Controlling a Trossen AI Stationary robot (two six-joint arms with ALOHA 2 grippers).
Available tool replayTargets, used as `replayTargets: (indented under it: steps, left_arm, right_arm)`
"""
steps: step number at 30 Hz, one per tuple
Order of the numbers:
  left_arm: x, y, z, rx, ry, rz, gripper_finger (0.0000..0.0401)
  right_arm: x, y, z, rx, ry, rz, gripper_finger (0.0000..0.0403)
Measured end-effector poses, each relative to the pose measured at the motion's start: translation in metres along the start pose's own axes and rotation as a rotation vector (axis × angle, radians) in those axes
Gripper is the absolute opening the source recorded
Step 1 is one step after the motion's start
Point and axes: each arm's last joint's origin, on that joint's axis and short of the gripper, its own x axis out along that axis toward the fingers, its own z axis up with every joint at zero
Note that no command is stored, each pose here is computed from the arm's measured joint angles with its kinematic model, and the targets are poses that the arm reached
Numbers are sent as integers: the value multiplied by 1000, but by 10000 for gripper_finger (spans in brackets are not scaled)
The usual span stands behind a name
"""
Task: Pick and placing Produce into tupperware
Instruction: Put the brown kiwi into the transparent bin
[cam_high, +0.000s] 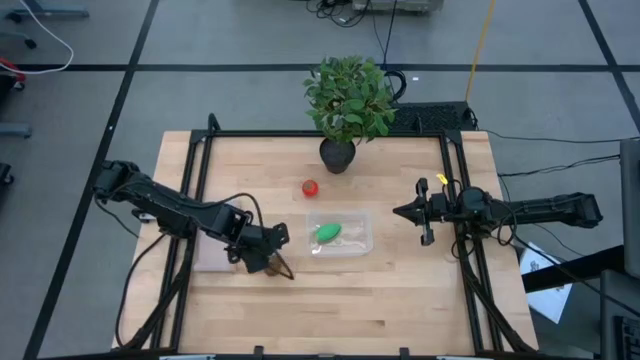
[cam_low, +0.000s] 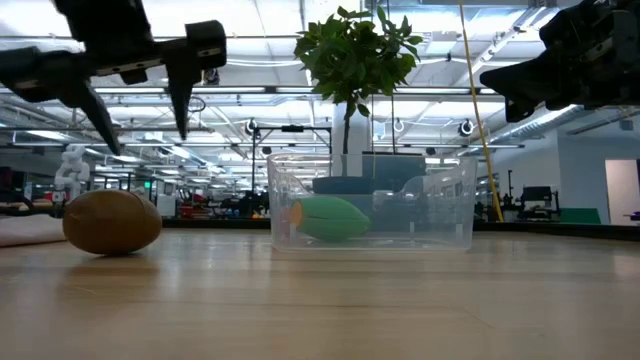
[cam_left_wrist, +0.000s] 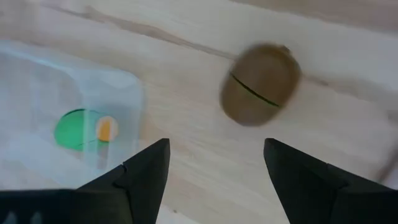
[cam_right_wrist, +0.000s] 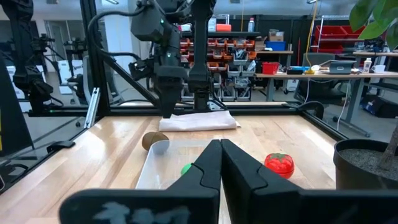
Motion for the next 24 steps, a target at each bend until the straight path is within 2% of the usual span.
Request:
replayTargets:
  steps: [7, 12, 15, 24]
  left_arm:
    - [1, -5, 6, 140, 44, 32, 266]
    - [1, 2, 11, 142, -32, 88, 267]
    - [1, 2, 14, 150, -88, 79, 267]
    - [7, 0, 15, 117, -132, 4, 267]
  right_arm:
    - [0, 0, 0, 1, -1, -1, 0]
    - [0, 0, 0, 14, -1, -1, 0]
    - [0, 0, 0, 27, -1, -1, 0]
    - [0, 0, 0, 27, -1, -1, 0]
